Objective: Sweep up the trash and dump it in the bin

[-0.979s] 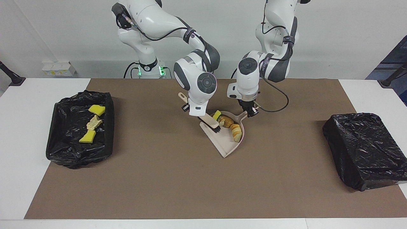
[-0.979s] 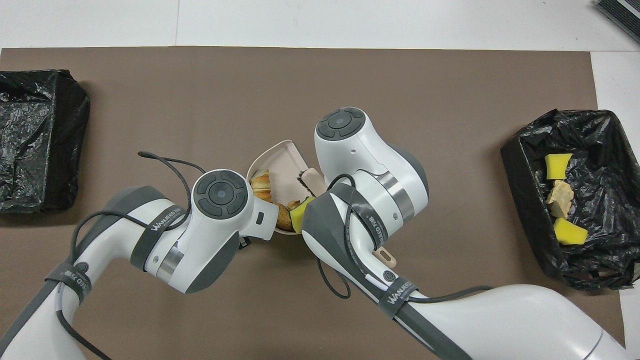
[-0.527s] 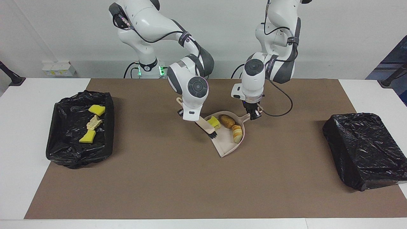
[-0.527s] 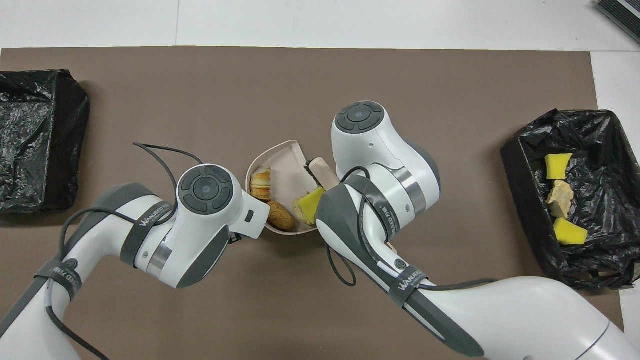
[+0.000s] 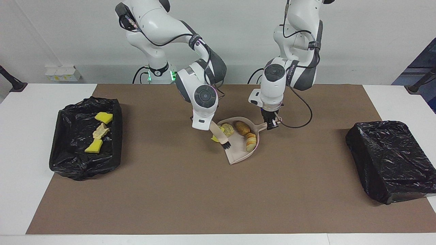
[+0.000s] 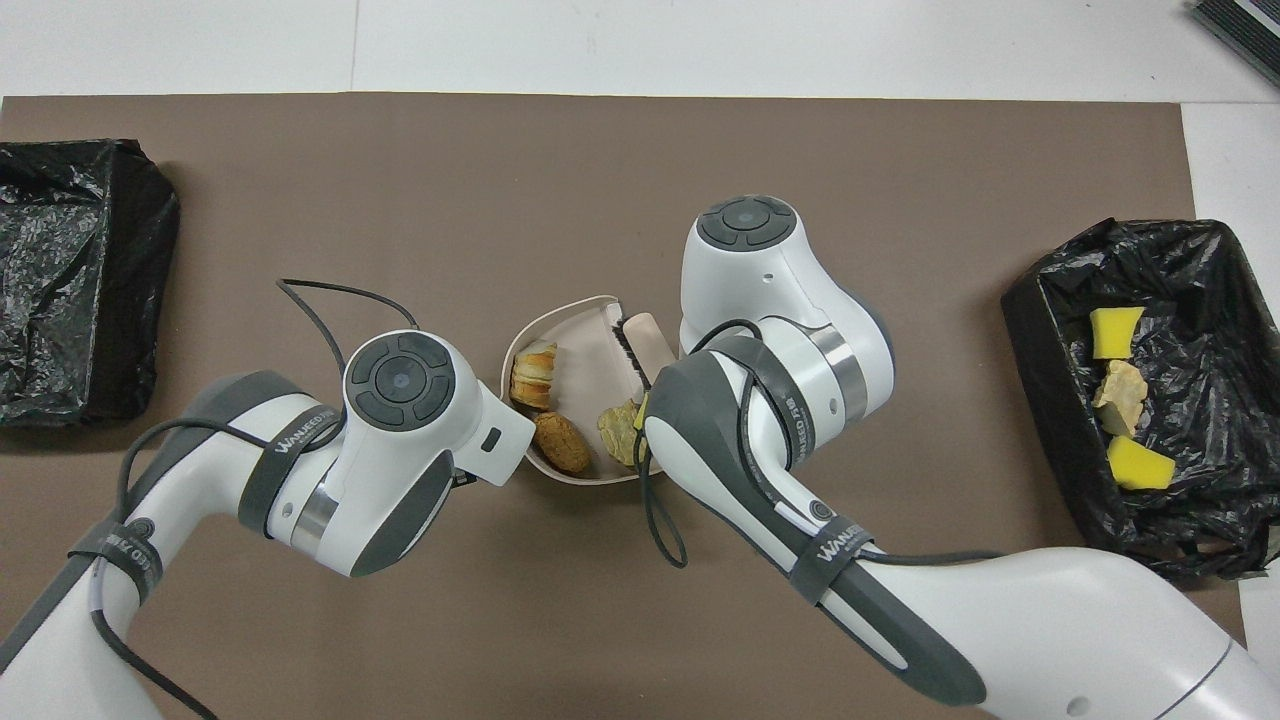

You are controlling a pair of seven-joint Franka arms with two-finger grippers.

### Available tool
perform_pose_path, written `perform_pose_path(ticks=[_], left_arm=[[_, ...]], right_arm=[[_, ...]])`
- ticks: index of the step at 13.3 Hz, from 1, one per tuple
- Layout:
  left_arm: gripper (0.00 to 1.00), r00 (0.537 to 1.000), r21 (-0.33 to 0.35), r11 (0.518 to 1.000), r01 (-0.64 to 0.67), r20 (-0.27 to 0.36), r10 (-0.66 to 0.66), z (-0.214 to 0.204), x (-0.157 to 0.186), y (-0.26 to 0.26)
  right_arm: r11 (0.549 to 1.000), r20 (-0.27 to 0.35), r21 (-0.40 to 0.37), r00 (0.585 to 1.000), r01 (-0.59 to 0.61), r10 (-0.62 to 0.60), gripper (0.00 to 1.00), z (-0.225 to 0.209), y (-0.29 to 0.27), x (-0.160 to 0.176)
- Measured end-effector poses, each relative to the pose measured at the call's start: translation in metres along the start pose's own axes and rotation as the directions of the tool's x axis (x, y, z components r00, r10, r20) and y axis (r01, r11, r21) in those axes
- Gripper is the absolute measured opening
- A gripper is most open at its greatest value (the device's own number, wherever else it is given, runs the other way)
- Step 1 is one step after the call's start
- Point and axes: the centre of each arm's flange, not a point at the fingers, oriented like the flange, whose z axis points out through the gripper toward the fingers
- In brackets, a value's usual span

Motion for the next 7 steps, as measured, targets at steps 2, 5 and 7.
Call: perform_pose_path(ticks=[2,5,7], left_arm=[[0.31,1.000,0.000,1.000,-0.022,-0.002,0.022,0.000,0.002,0.001],[0.31,0.998,0.003,0.998,-0.061,-0.005,0.061,-0.002,0.012,0.010],[0.31,0.995,0.004,0.995,-0.098,-0.005,0.098,-0.003,0.017,0.015]], right_arm=[[0.999,-0.009,0.004,0.999,-0.033,0.033,0.26,-0.002,-0.011,0.000],[0.989,-0.003,0.013,0.989,-0.146,0.146,0.26,-0.006,0.009,-0.003],[0.977,0.009,0.009,0.977,-0.213,0.213,0.26,-0.012,0.039,-0.008]])
